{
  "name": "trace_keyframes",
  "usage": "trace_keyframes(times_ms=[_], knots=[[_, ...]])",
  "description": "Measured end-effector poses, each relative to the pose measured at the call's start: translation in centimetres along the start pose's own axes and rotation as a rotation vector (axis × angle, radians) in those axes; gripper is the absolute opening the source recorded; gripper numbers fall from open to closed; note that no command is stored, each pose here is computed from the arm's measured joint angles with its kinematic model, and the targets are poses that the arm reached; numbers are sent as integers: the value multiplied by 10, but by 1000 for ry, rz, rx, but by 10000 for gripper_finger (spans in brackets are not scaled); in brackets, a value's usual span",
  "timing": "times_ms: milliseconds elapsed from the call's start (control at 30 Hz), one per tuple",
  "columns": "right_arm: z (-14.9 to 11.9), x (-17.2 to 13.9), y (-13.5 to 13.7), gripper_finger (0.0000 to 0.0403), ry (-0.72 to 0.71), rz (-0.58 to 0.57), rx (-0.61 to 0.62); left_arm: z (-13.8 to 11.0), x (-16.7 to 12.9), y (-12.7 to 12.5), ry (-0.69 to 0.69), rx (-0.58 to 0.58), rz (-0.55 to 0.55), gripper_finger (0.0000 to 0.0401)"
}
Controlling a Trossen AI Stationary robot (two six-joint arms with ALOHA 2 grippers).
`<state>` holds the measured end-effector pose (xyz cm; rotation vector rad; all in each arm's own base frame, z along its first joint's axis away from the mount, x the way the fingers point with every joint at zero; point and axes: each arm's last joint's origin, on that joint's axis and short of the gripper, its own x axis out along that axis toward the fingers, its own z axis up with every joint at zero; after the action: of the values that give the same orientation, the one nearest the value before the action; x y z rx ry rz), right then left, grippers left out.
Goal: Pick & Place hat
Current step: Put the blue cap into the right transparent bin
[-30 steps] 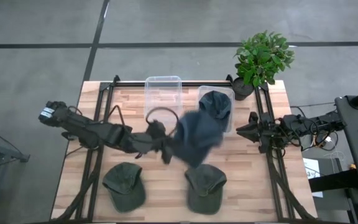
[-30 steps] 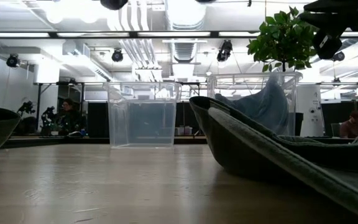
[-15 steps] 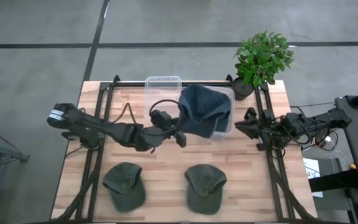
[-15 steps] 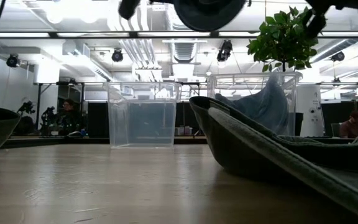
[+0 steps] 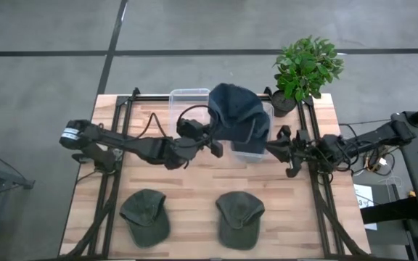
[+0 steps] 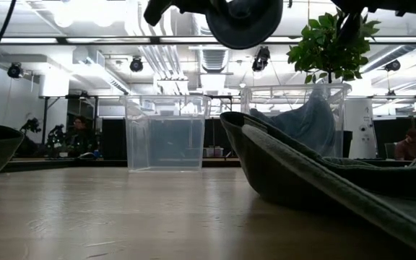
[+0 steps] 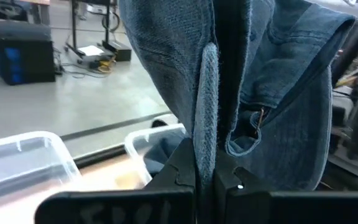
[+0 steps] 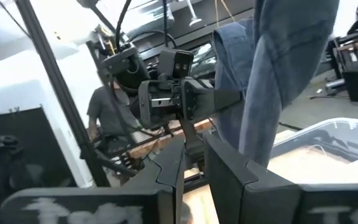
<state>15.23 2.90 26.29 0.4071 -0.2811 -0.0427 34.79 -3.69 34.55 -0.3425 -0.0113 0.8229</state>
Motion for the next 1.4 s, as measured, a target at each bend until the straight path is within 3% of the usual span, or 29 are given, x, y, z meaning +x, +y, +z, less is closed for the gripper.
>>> trace_keyframes(times_ms=[400,767,933,1167,1400], knots=[[18,35,19,59,13,-9,-129,0,3,2,1,52,5,5],[36,65,35,59,381,-154,-190,5,-1,5,-2,87,26,5],[45,72,41,61,450,-181,-196,7,-2,6,-14,105,46,5],[44,75,41,109,545,-230,-196,7,-2,6,-14,106,47,5],[45,74,36,179,486,-376,-233,6,-6,4,-11,89,34,5]])
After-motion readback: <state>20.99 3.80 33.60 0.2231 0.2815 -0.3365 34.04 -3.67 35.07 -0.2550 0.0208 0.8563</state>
